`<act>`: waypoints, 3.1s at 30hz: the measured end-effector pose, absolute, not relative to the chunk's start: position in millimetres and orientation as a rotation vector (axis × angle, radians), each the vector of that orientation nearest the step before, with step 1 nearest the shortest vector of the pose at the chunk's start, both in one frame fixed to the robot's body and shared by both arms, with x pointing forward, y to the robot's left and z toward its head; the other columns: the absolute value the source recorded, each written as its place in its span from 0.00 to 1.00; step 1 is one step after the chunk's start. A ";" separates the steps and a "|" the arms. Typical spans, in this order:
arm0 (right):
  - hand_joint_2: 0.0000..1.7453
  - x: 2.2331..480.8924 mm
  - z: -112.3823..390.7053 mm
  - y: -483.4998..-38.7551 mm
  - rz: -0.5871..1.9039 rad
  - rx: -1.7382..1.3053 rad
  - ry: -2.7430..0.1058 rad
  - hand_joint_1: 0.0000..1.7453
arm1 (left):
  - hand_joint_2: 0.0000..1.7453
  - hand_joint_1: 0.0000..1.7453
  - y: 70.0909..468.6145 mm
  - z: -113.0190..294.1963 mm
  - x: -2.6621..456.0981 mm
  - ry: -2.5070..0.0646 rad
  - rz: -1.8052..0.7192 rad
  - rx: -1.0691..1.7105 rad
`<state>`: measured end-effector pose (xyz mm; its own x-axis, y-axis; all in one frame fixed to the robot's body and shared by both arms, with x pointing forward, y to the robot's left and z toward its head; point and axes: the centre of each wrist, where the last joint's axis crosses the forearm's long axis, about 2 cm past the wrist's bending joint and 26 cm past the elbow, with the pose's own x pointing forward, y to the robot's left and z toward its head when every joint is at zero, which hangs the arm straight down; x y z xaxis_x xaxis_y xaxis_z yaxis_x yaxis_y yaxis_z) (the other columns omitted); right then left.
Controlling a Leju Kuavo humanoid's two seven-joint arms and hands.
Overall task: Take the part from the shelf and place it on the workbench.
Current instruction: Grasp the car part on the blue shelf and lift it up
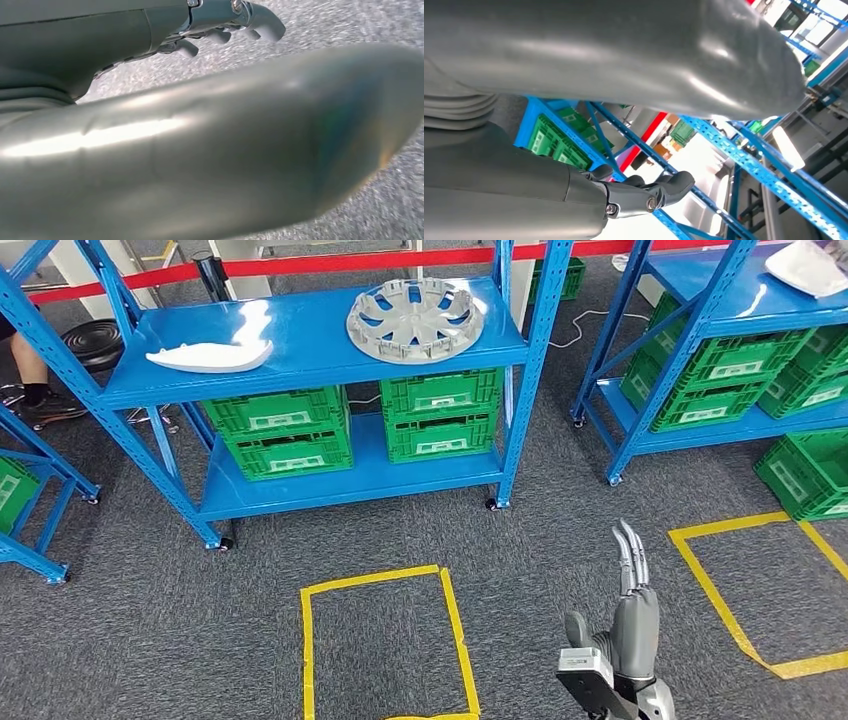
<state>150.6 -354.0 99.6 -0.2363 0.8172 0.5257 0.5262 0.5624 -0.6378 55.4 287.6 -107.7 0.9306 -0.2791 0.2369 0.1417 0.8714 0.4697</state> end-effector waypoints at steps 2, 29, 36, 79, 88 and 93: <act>0.00 150.1 98.8 -354.2 0.395 -1.085 -1.913 0.00 | 0.00 0.00 288.8 -107.8 55.0 -0.302 -0.224 0.465; 0.00 164.3 103.9 -356.2 0.476 -1.114 -1.860 0.00 | 0.00 0.00 277.7 -107.0 55.9 -0.300 -0.226 0.487; 0.00 172.0 109.4 -349.3 0.501 -1.111 -1.837 0.00 | 0.00 0.00 274.0 -107.6 49.8 -0.312 -0.227 0.488; 0.00 163.2 110.8 -363.3 0.465 -1.158 -1.870 0.00 | 0.00 0.00 285.8 -106.9 57.0 -0.382 -0.173 0.508; 0.00 197.8 114.3 -345.9 0.461 -1.039 -1.903 0.00 | 0.00 0.00 289.2 -107.2 55.3 -0.360 -0.059 0.516; 0.00 212.5 105.9 -344.2 0.458 -0.983 -1.911 0.00 | 0.00 0.00 285.0 -107.6 50.7 -0.318 -0.038 0.524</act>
